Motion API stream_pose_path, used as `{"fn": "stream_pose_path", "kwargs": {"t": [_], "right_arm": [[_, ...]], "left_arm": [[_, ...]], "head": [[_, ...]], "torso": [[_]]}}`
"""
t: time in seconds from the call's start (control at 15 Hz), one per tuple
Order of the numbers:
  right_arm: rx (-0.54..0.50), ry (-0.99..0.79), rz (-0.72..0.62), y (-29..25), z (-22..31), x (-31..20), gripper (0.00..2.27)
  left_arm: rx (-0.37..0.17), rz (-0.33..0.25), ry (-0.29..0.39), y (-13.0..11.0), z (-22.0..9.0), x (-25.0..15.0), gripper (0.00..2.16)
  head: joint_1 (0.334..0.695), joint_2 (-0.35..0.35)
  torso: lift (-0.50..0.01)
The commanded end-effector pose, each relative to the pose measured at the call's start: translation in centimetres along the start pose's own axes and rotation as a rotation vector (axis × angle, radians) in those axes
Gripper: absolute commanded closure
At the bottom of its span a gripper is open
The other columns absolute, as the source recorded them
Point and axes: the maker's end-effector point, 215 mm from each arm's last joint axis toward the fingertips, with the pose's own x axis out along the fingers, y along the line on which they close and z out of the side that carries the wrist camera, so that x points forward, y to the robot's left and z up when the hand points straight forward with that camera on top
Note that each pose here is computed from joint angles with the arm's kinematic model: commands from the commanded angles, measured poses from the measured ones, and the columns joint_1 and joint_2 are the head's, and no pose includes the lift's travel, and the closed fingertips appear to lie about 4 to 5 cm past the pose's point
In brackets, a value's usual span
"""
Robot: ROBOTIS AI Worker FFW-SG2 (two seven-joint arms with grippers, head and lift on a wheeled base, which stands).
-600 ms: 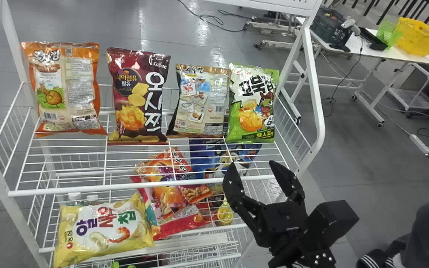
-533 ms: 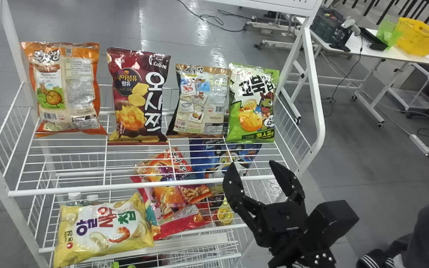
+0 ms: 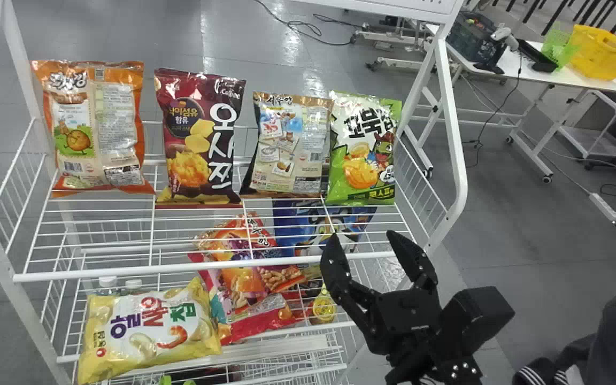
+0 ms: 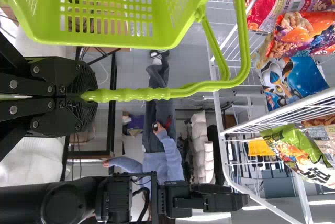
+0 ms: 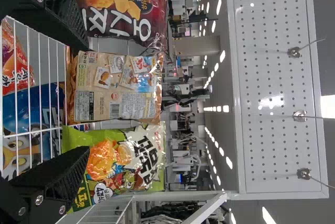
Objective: Hold basket handle with left hand then pick spicy shrimp crackers with right hand and place into basket
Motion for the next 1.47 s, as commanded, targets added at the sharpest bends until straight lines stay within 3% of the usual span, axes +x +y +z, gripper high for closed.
{"fn": "stream_pose_path", "kwargs": {"t": [0.0, 0.6, 1.4], "right_arm": [[0.0, 0.007, 0.0, 0.0, -0.2, 0.3, 0.14], [-0.042, 0.058, 0.003, 0.4, -2.2, 6.8, 0.14], [-0.087, 0.126, 0.011, 1.3, -2.9, 18.8, 0.14]], "left_arm": [[-0.002, -0.001, 0.0, 0.0, 0.0, 0.1, 1.9], [-0.008, 0.005, -0.013, 0.3, 0.2, -0.5, 1.9], [-0.02, 0.025, -0.029, 0.8, -0.1, -1.5, 1.9]], "head": [[0.695, -0.307], [0.695, -0.276], [0.695, -0.168]], "torso": [[-0.037], [-0.037], [-0.037]]}}
